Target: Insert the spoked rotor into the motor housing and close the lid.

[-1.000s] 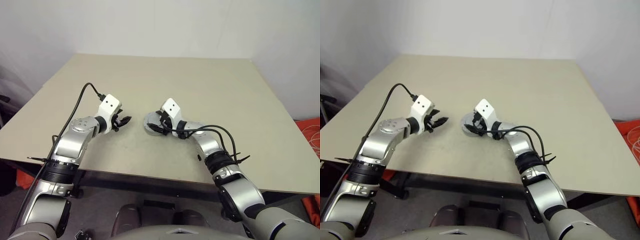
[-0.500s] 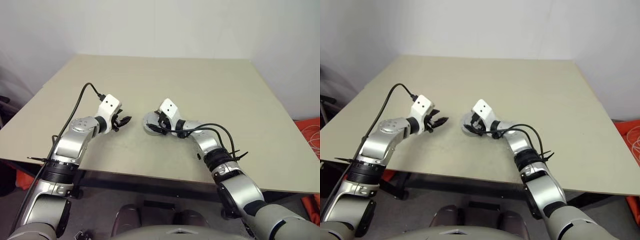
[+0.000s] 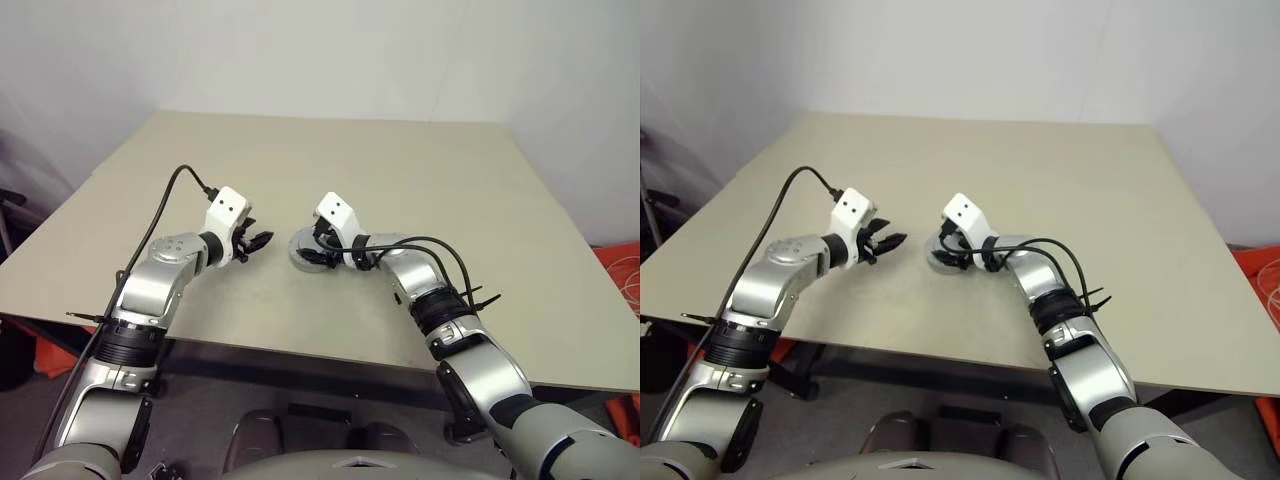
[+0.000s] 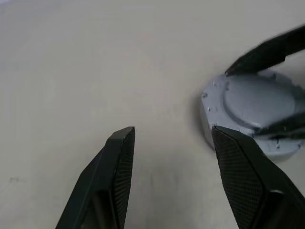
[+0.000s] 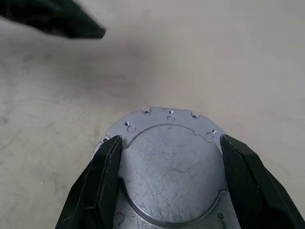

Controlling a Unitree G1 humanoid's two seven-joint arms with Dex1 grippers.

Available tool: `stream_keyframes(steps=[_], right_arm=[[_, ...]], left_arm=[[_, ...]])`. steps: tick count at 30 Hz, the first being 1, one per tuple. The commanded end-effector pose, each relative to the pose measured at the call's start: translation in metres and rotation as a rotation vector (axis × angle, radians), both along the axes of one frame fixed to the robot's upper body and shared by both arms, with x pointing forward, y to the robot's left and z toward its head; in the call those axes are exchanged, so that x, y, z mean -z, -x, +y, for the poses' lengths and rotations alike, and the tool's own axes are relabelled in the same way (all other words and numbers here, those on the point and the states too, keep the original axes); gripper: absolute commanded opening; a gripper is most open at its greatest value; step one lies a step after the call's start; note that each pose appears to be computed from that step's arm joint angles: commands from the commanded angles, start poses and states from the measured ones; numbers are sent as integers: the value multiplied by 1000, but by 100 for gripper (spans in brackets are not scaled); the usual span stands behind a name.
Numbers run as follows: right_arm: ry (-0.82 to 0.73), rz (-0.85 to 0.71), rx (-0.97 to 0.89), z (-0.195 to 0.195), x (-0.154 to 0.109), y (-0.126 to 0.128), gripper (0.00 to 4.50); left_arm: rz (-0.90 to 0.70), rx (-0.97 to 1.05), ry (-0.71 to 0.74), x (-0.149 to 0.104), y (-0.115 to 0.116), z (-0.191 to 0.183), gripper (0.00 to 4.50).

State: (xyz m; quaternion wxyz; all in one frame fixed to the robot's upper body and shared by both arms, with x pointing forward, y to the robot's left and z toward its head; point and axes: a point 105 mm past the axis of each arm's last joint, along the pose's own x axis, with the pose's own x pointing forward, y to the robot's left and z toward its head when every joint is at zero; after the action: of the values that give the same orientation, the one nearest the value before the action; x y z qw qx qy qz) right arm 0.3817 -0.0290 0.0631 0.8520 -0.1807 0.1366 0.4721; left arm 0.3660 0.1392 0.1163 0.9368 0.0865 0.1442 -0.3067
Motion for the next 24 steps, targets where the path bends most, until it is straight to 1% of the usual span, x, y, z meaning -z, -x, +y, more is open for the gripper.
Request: stream_keyframes(steps=[1, 4, 5, 7, 9, 13, 14, 24], right_arm=[[129, 129, 46, -22, 41, 9, 314], [128, 124, 55, -21, 40, 8, 314], [127, 122, 56, -21, 40, 8, 314], [128, 116, 57, -20, 40, 8, 314], [128, 110, 62, -20, 40, 8, 314], [123, 105, 74, -21, 40, 6, 314], [122, 103, 76, -21, 40, 6, 314], [101, 88, 83, -19, 36, 5, 314]], left_arm=[[15, 6, 114, -22, -8, -14, 272], [133, 21, 182, -12, -9, -27, 272], [174, 40, 211, -9, -7, -33, 253], [243, 75, 241, -2, -4, -44, 210], [316, 101, 247, 7, 1, -52, 153], [396, 123, 272, 15, 6, -56, 15], [407, 123, 282, 16, 6, -56, 2], [524, 57, 277, 37, 11, -53, 2]])
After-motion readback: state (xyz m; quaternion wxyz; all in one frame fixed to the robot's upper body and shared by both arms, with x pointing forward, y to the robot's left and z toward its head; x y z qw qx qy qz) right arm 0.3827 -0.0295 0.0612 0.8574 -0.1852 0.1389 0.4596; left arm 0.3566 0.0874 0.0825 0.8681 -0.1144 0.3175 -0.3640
